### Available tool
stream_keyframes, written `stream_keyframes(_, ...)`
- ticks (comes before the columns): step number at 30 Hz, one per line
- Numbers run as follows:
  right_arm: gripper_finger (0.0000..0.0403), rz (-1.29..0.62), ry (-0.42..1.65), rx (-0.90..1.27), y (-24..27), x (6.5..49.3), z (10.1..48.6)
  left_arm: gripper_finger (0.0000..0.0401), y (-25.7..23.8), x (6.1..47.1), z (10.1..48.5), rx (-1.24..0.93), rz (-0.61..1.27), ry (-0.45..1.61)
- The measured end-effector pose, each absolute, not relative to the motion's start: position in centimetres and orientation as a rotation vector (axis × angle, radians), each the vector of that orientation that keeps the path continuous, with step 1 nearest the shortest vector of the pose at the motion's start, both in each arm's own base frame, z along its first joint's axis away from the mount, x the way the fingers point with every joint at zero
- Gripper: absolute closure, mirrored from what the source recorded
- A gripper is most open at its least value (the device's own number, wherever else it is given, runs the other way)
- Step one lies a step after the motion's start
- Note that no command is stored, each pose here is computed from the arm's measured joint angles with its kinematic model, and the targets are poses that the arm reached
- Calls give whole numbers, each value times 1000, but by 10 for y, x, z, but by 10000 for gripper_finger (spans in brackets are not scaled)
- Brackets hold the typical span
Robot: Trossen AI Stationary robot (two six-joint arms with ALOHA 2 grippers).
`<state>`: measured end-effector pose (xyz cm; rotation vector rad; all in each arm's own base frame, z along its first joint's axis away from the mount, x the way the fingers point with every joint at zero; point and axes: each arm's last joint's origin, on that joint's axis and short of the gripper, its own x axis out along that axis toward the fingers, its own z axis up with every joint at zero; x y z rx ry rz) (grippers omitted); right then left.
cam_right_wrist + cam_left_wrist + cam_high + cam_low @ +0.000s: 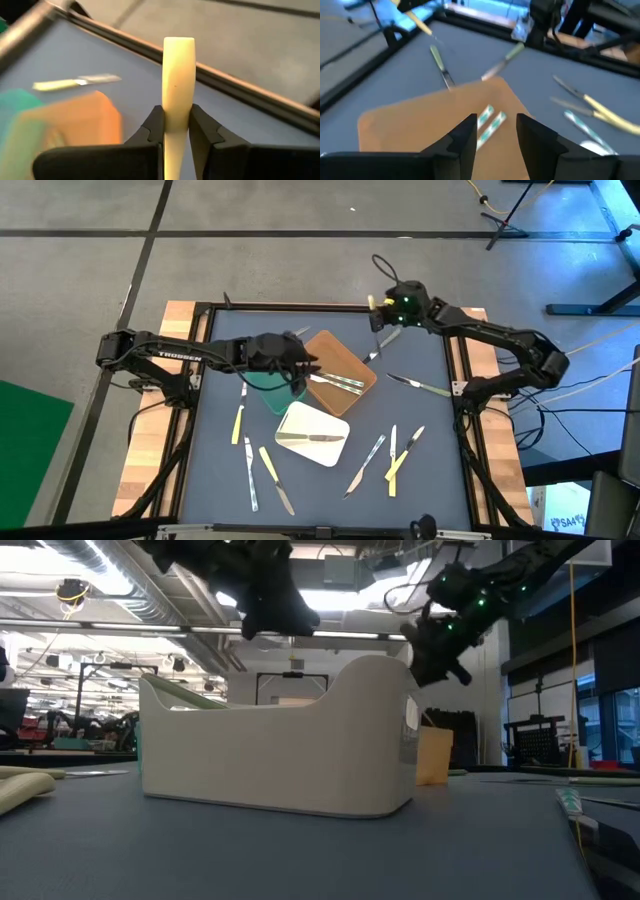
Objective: Sort silverware by color (type)
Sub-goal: Put the yellow table knife into the green bin
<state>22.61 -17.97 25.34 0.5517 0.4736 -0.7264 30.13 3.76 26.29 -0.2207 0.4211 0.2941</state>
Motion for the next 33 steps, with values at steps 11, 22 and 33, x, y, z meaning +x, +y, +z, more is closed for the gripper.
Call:
stream_keyframes(11, 364, -425, 230, 492, -180, 239, 279, 270, 49, 305, 275, -229, 326, 279)
stream_keyframes(22, 364, -266, 99, 396, -158, 259, 296, 270, 64, 305, 287, -229, 402, 144)
stream_keyframes(33, 365, -196, -54, 297, -115, 284, 312, 270, 67, 305, 295, -228, 411, 53)
